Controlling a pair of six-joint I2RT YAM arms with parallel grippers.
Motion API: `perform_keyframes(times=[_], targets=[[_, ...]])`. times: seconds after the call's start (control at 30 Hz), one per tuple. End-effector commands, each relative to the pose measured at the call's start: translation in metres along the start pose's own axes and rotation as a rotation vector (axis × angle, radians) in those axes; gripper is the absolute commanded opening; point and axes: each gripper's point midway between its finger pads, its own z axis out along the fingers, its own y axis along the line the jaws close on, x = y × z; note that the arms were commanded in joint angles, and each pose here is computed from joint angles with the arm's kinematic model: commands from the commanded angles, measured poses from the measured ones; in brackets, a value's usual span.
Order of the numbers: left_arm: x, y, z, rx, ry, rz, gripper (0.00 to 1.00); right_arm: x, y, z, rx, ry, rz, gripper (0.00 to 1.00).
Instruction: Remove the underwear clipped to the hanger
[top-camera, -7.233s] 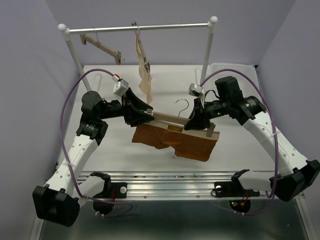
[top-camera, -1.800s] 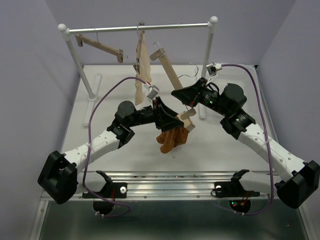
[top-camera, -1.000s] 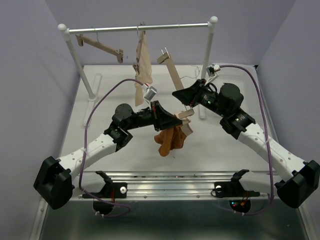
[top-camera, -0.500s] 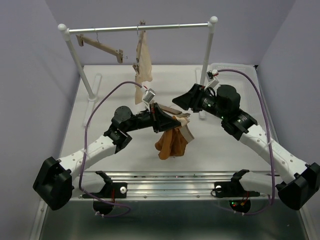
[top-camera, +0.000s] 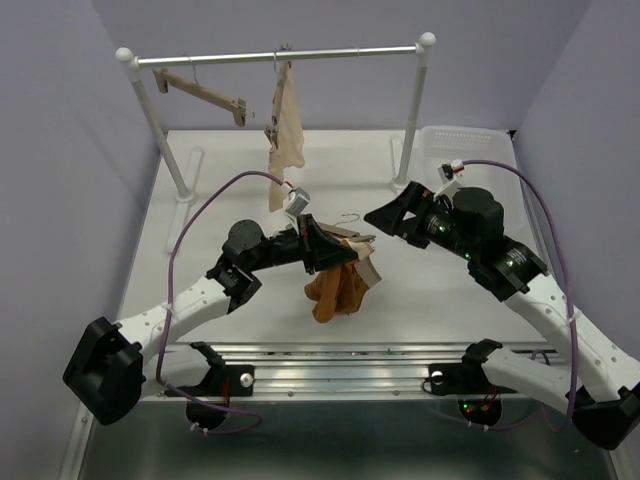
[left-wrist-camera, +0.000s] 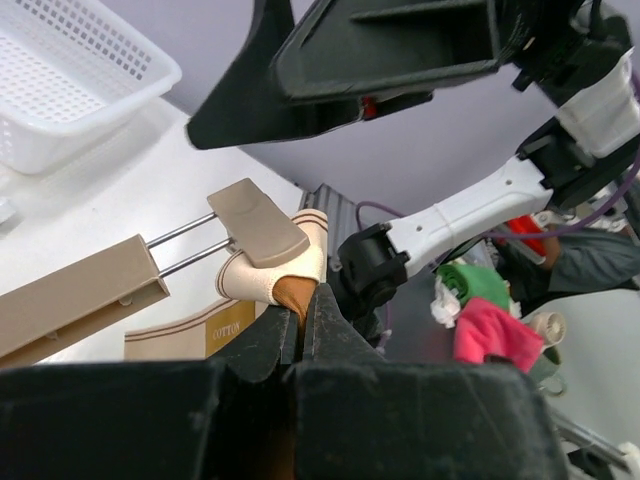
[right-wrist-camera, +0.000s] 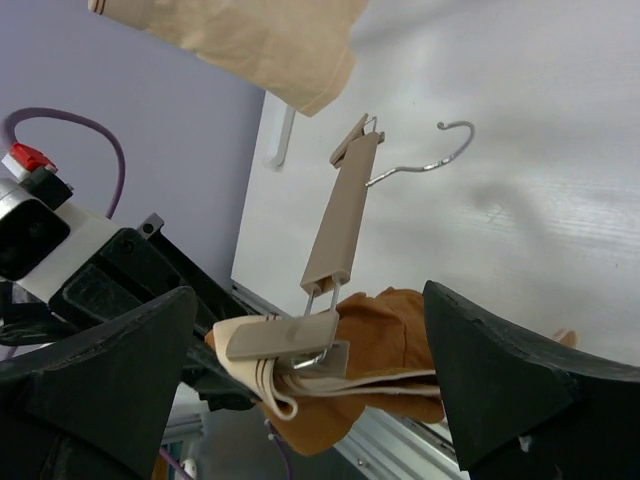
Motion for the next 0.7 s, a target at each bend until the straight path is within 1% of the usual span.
perform_keyframes(times=[0.0, 0.1, 0.3, 0.43, 0.53, 0.67], targets=[[-0.011, -0.014, -0.008, 0.055, -0.064, 0.234, 0.0, 0.007, -0.005, -0.019, 0.036, -0.006, 0.095, 1.0], [-0.011, -0.016, -0.013, 0.06, -0.077, 0.32, 0.0, 0.019, 0.003, -0.027, -0.004, 0.047, 0.177, 1.0], [-0.029, -0.034, -0.019, 0.096, -0.146, 0.486, 0.0, 0.031, 0.011, -0.029, -0.032, 0.114, 0.258, 1.0], [-0.029, -0.04, -0.022, 0.122, -0.142, 0.545, 0.0, 0.033, 0.014, -0.025, -0.045, 0.136, 0.294, 1.0], [-0.03, -0.042, -0.022, 0.128, -0.142, 0.574, 0.0, 0.033, 0.025, -0.021, -0.099, 0.154, 0.314, 1.0], [-0.029, -0.044, -0.022, 0.142, -0.136, 0.595, 0.0, 0.025, 0.035, -0.022, -0.171, 0.112, 0.343, 1.0]])
